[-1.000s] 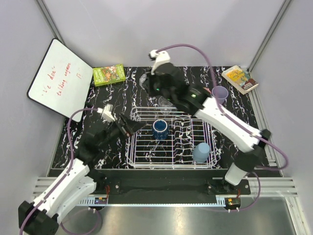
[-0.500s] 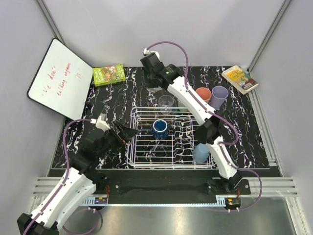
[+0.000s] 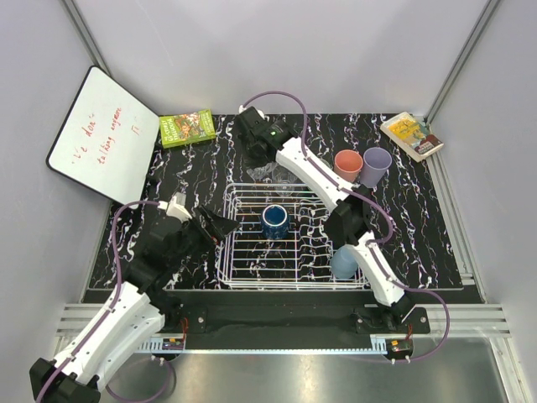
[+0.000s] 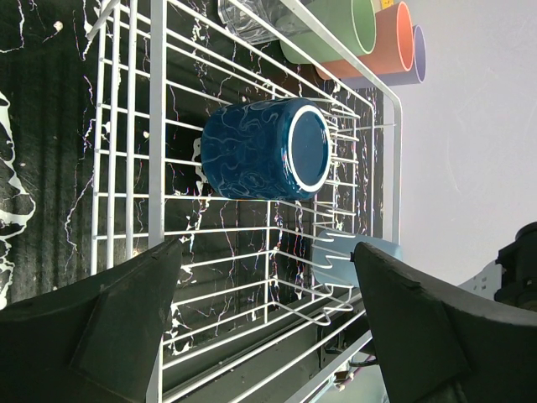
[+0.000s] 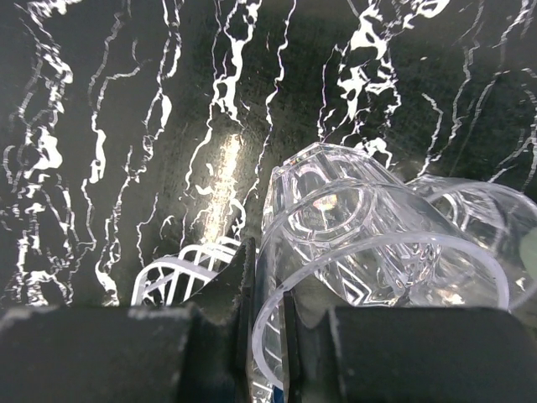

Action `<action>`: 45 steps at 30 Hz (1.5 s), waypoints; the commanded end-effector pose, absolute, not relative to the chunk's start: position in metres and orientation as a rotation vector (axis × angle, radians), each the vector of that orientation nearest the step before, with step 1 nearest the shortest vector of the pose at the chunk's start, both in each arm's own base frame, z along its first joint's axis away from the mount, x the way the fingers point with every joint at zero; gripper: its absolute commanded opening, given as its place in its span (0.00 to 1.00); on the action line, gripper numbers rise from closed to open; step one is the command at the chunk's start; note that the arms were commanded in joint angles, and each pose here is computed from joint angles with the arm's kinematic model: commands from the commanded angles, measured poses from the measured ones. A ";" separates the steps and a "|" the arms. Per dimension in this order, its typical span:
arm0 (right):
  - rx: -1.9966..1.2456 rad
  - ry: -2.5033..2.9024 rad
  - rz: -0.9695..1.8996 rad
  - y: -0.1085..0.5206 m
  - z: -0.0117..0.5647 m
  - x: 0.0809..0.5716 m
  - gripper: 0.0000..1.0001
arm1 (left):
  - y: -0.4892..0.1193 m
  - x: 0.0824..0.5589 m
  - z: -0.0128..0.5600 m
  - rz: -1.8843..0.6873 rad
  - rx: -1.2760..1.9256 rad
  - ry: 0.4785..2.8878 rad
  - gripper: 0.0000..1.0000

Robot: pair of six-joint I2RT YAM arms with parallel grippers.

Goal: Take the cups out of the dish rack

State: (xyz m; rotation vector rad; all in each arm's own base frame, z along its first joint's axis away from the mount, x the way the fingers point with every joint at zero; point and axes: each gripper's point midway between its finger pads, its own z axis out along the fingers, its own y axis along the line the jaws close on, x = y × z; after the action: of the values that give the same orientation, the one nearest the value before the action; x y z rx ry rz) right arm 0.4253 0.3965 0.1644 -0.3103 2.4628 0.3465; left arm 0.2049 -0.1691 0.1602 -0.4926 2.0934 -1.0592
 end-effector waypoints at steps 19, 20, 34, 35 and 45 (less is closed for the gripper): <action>-0.435 2.495 0.375 0.434 0.107 0.422 0.00 | -0.164 0.204 0.139 -0.990 -0.501 2.159 0.91; -0.436 2.491 0.376 0.434 0.108 0.423 0.04 | -0.165 0.204 0.140 -0.992 -0.500 2.156 0.92; -0.459 2.517 0.374 0.435 0.096 0.419 0.14 | -0.167 0.204 0.136 -1.001 -0.496 2.167 0.91; -0.462 2.520 0.373 0.435 0.094 0.418 0.16 | -0.167 0.204 0.136 -1.002 -0.498 2.167 0.91; -0.469 2.515 0.377 0.436 0.097 0.416 0.38 | -0.168 0.203 0.135 -1.007 -0.497 2.171 0.91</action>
State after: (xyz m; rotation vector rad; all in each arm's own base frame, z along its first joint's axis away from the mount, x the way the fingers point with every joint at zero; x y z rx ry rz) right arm 0.4257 0.4228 0.0824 -0.4211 2.5413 0.3273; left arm 0.2089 -0.1724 0.1588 -0.4886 2.0958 -1.0658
